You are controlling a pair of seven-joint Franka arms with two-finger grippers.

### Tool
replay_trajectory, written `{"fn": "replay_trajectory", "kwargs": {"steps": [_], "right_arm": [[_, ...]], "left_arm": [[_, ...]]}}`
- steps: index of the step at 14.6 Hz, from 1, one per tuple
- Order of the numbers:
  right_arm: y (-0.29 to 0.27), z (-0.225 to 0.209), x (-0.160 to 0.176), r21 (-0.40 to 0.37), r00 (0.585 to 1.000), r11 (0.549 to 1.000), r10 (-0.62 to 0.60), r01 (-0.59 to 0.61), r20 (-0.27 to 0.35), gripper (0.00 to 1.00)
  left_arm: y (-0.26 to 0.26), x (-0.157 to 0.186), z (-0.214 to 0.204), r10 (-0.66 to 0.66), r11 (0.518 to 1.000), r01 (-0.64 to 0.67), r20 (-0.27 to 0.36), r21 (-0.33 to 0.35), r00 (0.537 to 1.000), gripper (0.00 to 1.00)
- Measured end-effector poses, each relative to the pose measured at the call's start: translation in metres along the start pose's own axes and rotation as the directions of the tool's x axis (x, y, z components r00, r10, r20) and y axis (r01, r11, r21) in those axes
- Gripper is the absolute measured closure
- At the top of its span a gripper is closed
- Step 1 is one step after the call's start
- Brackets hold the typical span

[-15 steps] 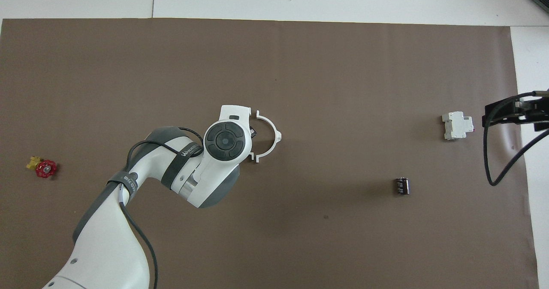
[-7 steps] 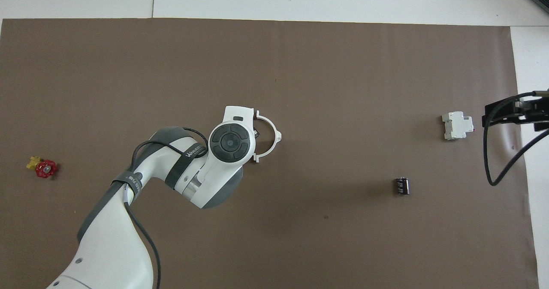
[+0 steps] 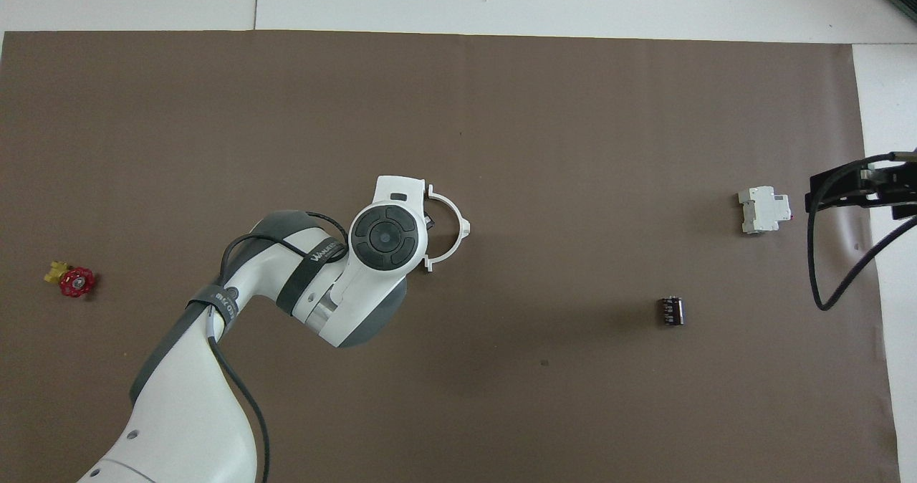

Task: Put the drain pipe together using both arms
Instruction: 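Press the held half-ring against the placed half-ring to join them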

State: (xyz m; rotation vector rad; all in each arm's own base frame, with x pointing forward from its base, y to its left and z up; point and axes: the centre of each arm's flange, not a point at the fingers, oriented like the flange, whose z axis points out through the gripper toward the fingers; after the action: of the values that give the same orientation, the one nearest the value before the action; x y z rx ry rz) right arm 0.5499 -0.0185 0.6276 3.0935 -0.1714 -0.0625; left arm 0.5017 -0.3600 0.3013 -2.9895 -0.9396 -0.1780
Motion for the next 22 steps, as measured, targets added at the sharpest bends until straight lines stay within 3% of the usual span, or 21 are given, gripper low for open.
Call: {"fn": "replay_trajectory", "kwargs": {"steps": [12,13,15,21,22], "right_arm": [[0.0,0.0,0.0,0.0,1.0,1.0,0.0,0.0,0.0,0.0],[0.0,0.0,0.0,0.0,1.0,1.0,0.0,0.0,0.0,0.0],[0.0,0.0,0.0,0.0,1.0,1.0,0.0,0.0,0.0,0.0],[0.0,0.0,0.0,0.0,1.0,1.0,0.0,0.0,0.0,0.0],[0.0,0.0,0.0,0.0,1.0,1.0,0.0,0.0,0.0,0.0]], "left_arm": [[0.0024,-0.007,0.0014,0.011,1.0,-0.011,0.001,0.002,1.0,0.93],[0.0024,-0.007,0.0016,0.012,1.0,-0.012,-0.001,0.003,1.0,0.88],[0.0023,-0.0069,0.0021,0.02,1.0,-0.02,-0.01,0.006,1.0,0.68],[0.0022,-0.0067,0.0024,0.021,1.0,-0.021,-0.013,0.007,1.0,0.01],[0.0022,-0.0067,0.0024,0.021,1.0,-0.021,-0.013,0.007,1.0,0.0]]}}
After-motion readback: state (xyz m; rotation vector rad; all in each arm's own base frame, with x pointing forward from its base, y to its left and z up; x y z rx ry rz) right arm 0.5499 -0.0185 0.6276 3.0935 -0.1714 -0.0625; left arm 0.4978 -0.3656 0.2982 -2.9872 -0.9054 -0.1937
